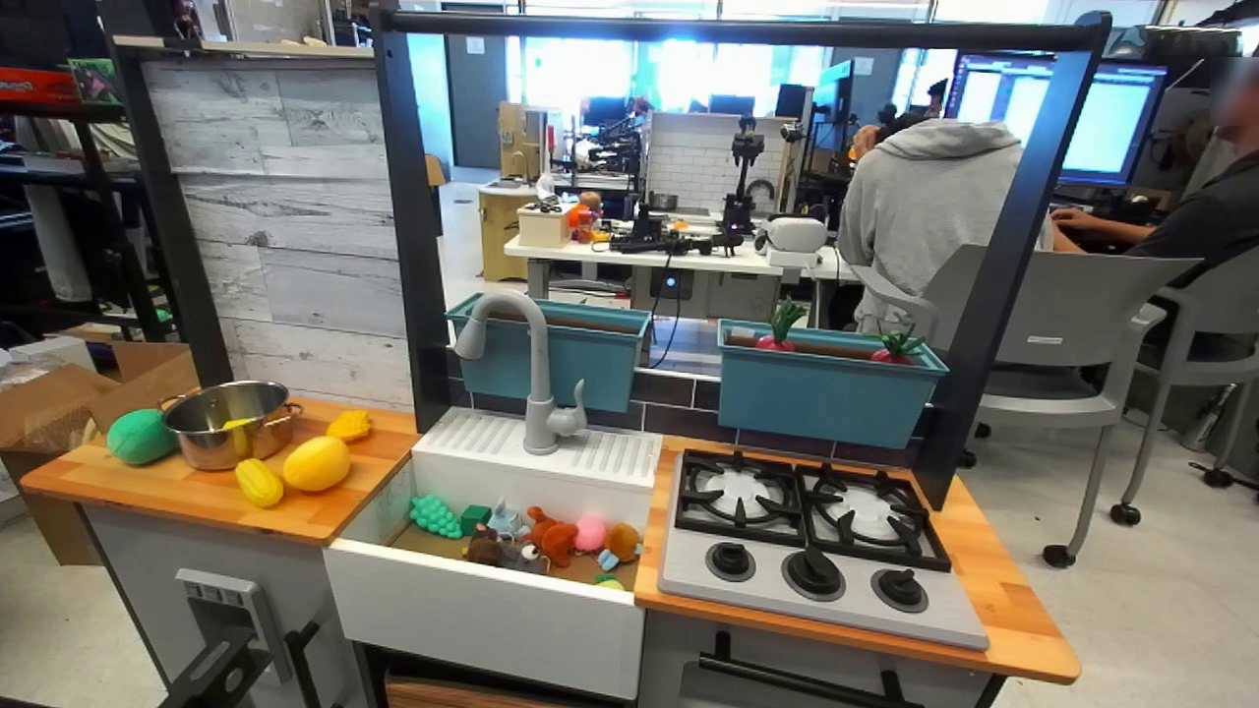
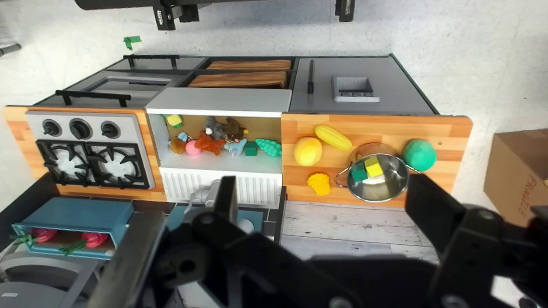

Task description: Move the radish to the green container on the left.

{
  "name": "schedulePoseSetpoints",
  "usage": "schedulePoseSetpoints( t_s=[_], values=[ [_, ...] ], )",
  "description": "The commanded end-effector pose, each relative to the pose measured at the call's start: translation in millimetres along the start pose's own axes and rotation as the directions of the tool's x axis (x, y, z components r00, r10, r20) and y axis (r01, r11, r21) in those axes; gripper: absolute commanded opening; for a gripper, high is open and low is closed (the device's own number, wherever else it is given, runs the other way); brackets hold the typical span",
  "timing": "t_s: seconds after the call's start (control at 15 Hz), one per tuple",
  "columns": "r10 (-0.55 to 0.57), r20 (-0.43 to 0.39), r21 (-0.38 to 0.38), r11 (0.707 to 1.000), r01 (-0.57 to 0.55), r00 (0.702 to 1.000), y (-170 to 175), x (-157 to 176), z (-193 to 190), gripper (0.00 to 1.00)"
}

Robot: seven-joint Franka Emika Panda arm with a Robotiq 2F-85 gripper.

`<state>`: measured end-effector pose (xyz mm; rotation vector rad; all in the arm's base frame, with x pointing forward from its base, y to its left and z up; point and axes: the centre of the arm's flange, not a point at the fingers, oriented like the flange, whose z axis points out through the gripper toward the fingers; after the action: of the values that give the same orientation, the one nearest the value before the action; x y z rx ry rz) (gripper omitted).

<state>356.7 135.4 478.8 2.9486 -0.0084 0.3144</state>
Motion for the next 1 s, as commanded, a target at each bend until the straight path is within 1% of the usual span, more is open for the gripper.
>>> schedulePoseSetpoints(
  t_s=[0.0, 0.13, 0.27, 0.4, 0.53, 0.67, 0.73, 0.8, 0.87, 0.93],
  values=[
    [0.007, -0.011, -0.010, 1.000, -0.007, 1.000, -4, 1, 4, 1.00],
    [0.009, -0.019, -0.050, 0.999, -0.009, 1.000, -11, 10, 21, 1.00],
    [-0.001, -0.026, -0.114, 0.993, -0.002, 1.000, -15, 28, 50, 1.00],
    [-0.016, -0.034, -0.187, 0.982, 0.009, 0.999, -17, 49, 91, 1.00],
    [-0.011, -0.055, -0.264, 0.964, -0.003, 0.998, -15, 63, 136, 1.00],
    [-0.010, -0.083, -0.342, 0.940, -0.019, 0.997, -9, 70, 184, 1.00],
    [-0.005, -0.098, -0.389, 0.921, -0.034, 0.995, -4, 72, 206, 1.00],
    [0.005, -0.092, -0.427, 0.903, -0.044, 0.996, 0, 72, 225, 1.00],
    [0.014, -0.120, -0.469, 0.880, -0.069, 0.993, 6, 74, 240, 1.00],
    [0.024, -0.132, -0.496, 0.864, -0.087, 0.991, 11, 75, 253, 1.00]
  ],
)
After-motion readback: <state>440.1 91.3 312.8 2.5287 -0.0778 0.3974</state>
